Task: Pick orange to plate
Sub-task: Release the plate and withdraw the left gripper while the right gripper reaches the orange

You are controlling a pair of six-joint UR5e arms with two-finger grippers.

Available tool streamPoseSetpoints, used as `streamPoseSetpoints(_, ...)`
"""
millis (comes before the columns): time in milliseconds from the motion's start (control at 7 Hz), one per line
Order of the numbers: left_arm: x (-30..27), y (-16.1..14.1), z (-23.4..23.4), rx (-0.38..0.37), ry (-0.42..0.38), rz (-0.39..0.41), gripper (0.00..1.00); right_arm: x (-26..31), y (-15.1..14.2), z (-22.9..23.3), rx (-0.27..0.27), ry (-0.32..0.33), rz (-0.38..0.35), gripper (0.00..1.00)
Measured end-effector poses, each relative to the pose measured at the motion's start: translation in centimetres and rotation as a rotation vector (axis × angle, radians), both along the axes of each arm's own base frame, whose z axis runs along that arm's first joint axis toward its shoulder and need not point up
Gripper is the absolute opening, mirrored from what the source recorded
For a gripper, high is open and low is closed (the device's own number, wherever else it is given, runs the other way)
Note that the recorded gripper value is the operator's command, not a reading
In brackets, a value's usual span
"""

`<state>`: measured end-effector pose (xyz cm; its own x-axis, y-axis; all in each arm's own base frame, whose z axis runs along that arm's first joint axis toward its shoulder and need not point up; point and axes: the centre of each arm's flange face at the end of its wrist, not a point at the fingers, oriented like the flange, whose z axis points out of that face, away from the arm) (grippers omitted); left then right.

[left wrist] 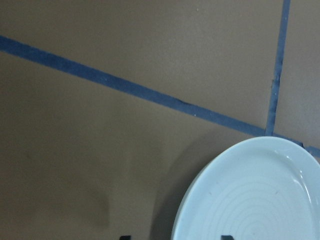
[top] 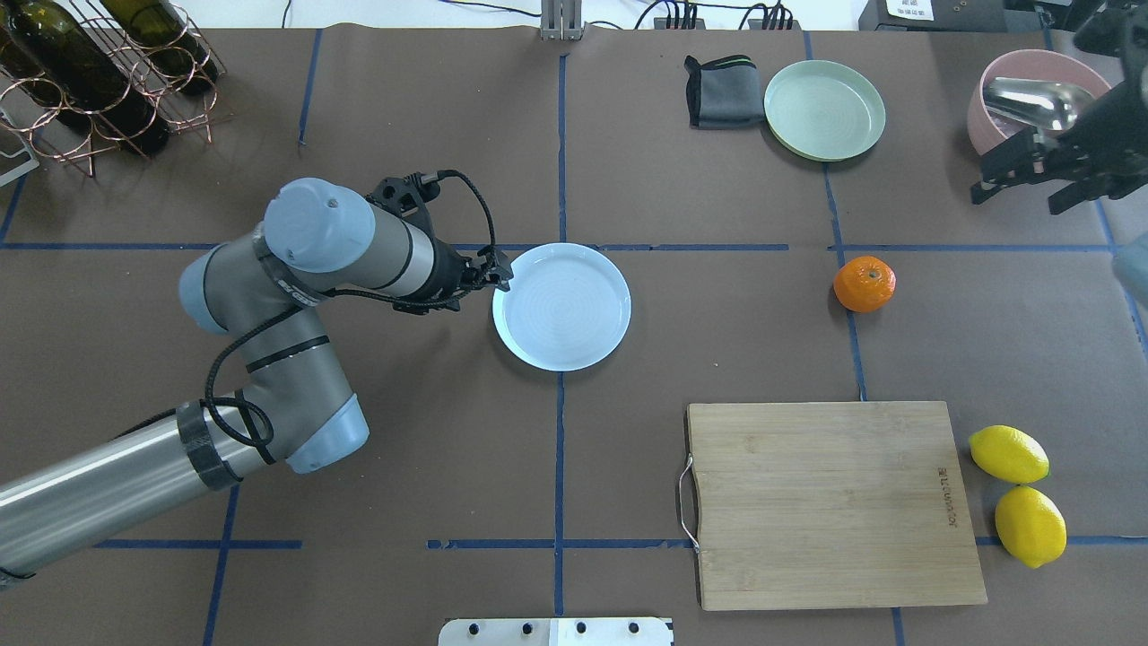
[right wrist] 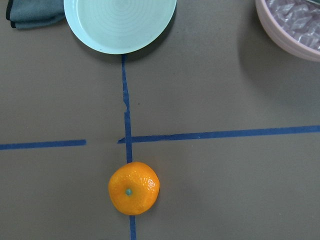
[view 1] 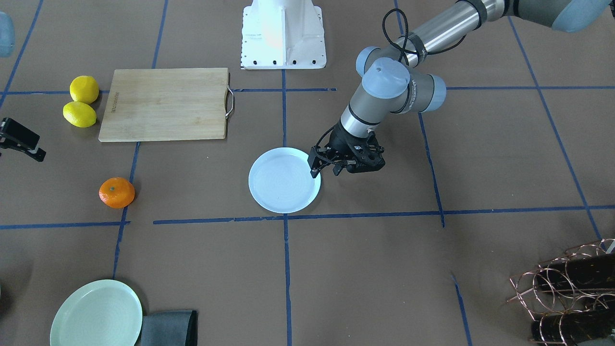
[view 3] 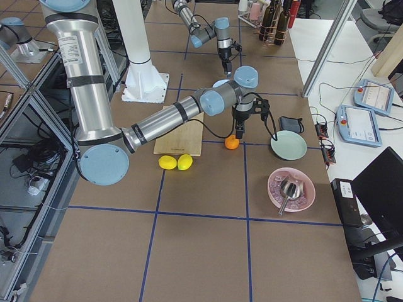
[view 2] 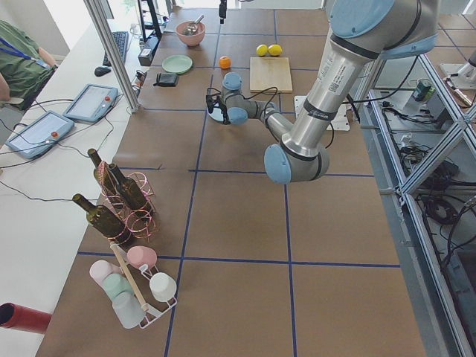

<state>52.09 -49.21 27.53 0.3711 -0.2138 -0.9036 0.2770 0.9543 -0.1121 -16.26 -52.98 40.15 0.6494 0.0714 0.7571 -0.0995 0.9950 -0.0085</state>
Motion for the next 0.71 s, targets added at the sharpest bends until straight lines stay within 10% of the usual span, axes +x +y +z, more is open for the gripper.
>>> streamPoseSetpoints(714,-12.1,-2.4,0.7,0.141,-0.166,0.066,1.0,-11.6,0.4,2.0,0.1,0.099,-0.041,1.0)
